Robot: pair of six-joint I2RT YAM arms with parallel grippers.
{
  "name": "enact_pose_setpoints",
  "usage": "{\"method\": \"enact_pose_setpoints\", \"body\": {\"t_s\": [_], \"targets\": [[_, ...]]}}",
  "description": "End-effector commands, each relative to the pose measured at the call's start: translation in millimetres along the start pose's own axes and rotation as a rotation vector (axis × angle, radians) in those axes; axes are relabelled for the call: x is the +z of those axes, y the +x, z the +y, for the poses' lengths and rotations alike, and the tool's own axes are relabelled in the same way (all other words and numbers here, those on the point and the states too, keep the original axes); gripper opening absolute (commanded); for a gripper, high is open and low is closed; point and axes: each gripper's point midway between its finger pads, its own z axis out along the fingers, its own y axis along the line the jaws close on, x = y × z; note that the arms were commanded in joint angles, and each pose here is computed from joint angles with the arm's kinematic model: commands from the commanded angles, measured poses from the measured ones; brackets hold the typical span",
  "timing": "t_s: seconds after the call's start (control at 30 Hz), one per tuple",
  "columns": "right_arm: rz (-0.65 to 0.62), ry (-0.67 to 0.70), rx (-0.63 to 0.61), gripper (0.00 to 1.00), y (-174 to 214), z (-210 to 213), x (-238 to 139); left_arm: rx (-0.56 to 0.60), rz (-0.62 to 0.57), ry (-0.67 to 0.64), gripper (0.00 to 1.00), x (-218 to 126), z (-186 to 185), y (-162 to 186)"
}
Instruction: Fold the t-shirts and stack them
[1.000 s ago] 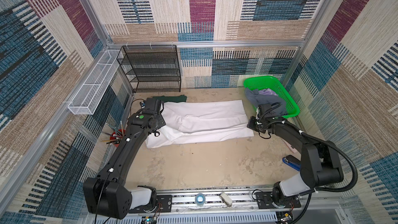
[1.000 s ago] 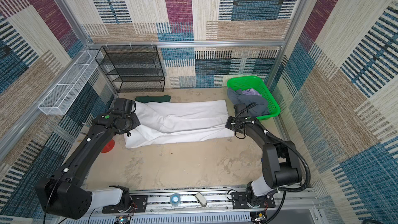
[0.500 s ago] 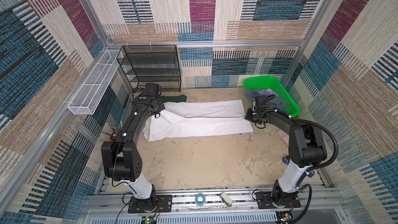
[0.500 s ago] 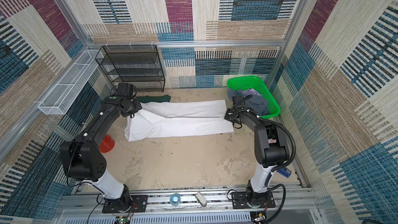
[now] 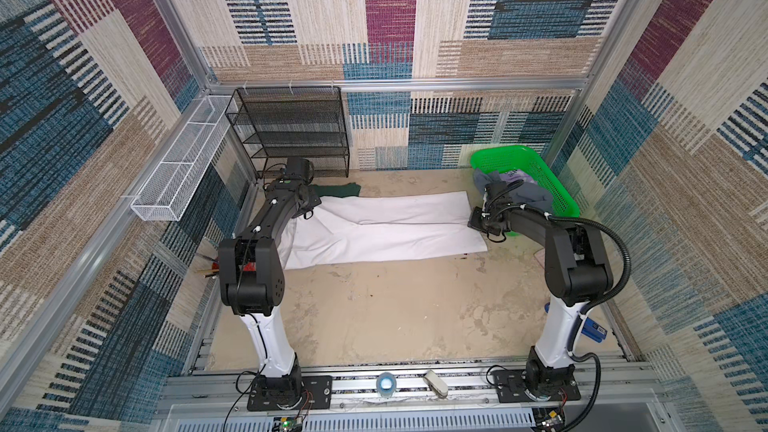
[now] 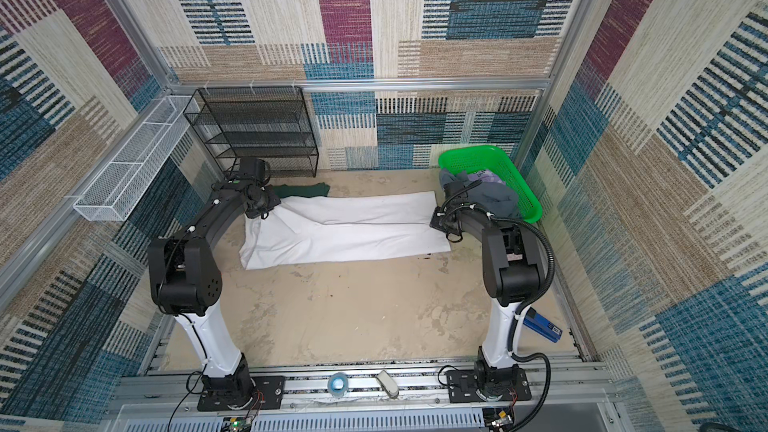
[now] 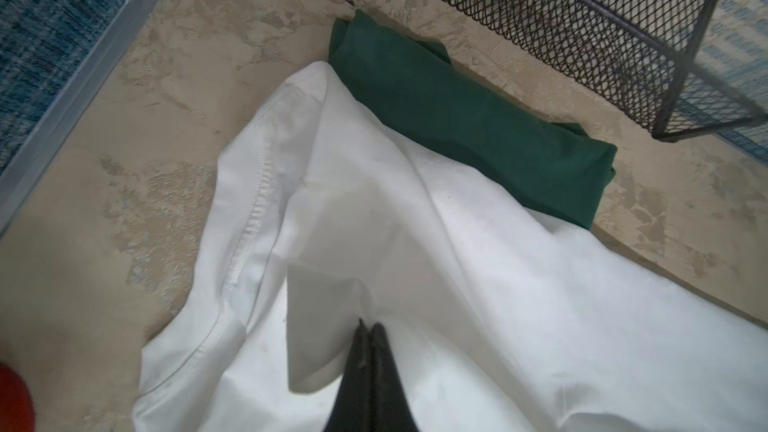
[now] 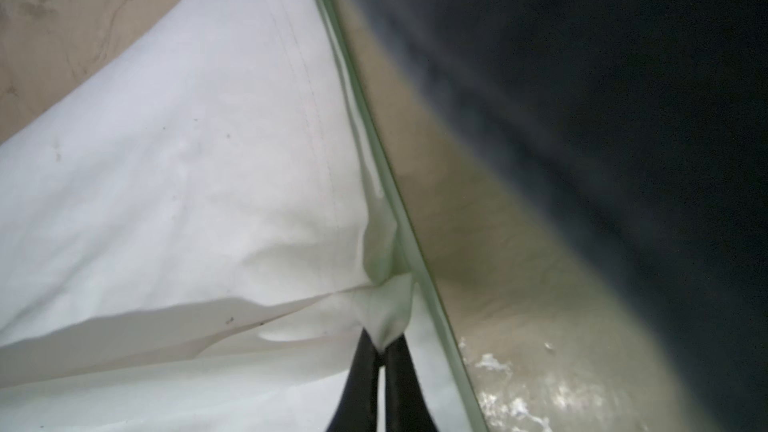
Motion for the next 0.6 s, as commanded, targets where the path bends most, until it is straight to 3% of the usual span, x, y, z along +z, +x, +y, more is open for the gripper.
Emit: {"method": "enact_pose_setpoints", "body": {"t_s": [0.0,0.17,0.27,0.37,0.57], "targets": [[-0.046,0.003,-0.008,0.15,-10.8,1.0,-1.2,-0.045,-0.061,0.070,0.01,6.3,-18.0,-20.5],[-0.105,-0.071,-0.053,0.45,-20.4,16.8,-24.4,-0.057,-0.122,0.099,0.30,0.4,-24.2,-35.8],[-0.117,-0.135,-0.091,0.53,-14.9,33.0,-39.8,-0.039,-0.122,0.130,0.40,-8.9,-27.5,-33.6],[-0.095,-0.170,-0.137,0.57,2.8,49.7,-46.6,-0.034,-0.076,0.181,0.43,-19.4,-31.2,-10.5],[-0.016,-0.244,-0.149,0.57,43.2,64.4,-34.7,-0.046,0.112,0.254,0.43,-17.8,-41.7,70.5]]}}
